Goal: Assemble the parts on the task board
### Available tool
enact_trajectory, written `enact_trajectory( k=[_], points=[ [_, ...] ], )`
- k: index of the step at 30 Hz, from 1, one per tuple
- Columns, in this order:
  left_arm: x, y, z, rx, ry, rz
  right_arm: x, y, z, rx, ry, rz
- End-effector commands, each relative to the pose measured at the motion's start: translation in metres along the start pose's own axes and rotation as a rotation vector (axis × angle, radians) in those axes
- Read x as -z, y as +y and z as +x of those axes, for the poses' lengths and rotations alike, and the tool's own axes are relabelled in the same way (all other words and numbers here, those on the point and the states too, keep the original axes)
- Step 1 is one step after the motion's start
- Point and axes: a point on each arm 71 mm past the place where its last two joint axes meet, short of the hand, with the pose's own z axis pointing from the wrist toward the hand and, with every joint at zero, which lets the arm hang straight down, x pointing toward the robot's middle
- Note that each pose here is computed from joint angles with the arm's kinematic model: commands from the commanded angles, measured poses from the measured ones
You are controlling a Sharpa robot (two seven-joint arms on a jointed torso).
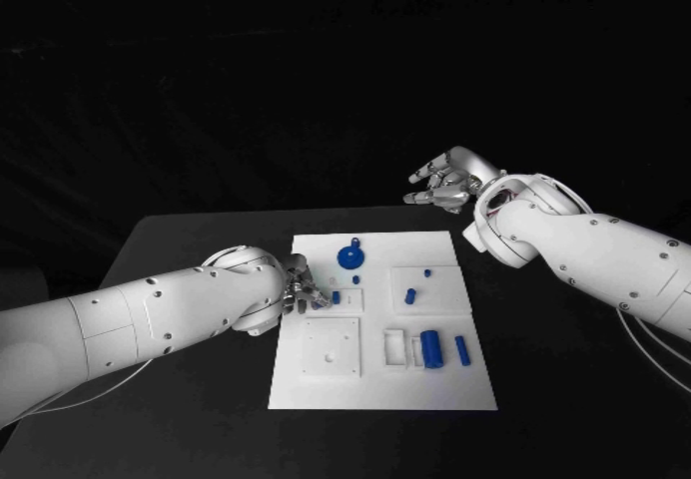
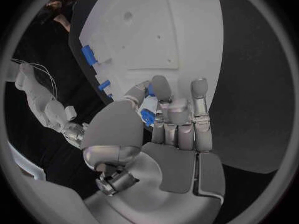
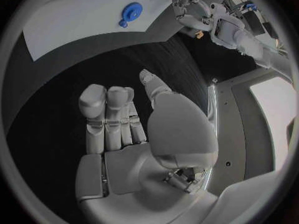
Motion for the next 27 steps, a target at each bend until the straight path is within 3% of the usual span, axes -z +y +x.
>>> enact_trajectory(
  k=[1, 8, 13, 20, 27],
  points=[
    [-0.0003, 0.0012, 0.0013, 0.003, 0.005, -0.002, 0.000, 0.001, 0.000, 0.004, 0.005, -0.010],
    [0.0015, 0.0053, 0.0006, 0.029, 0.010, 0.007, 0.000, 0.000, 0.001, 0.004, 0.006, -0.009],
    [0.0057, 0.0091, -0.0018, 0.099, 0.050, 0.049, 0.001, 0.000, 0.001, 0.001, 0.008, -0.011],
    [0.0157, 0.0125, -0.0184, 0.262, 0.099, 0.176, 0.002, 0.002, 0.003, -0.004, 0.015, -0.030],
    [0.0286, 0.0197, -0.0375, 0.447, 0.116, 0.328, 0.011, 0.017, 0.013, -0.005, 0.052, -0.107]
  ],
)
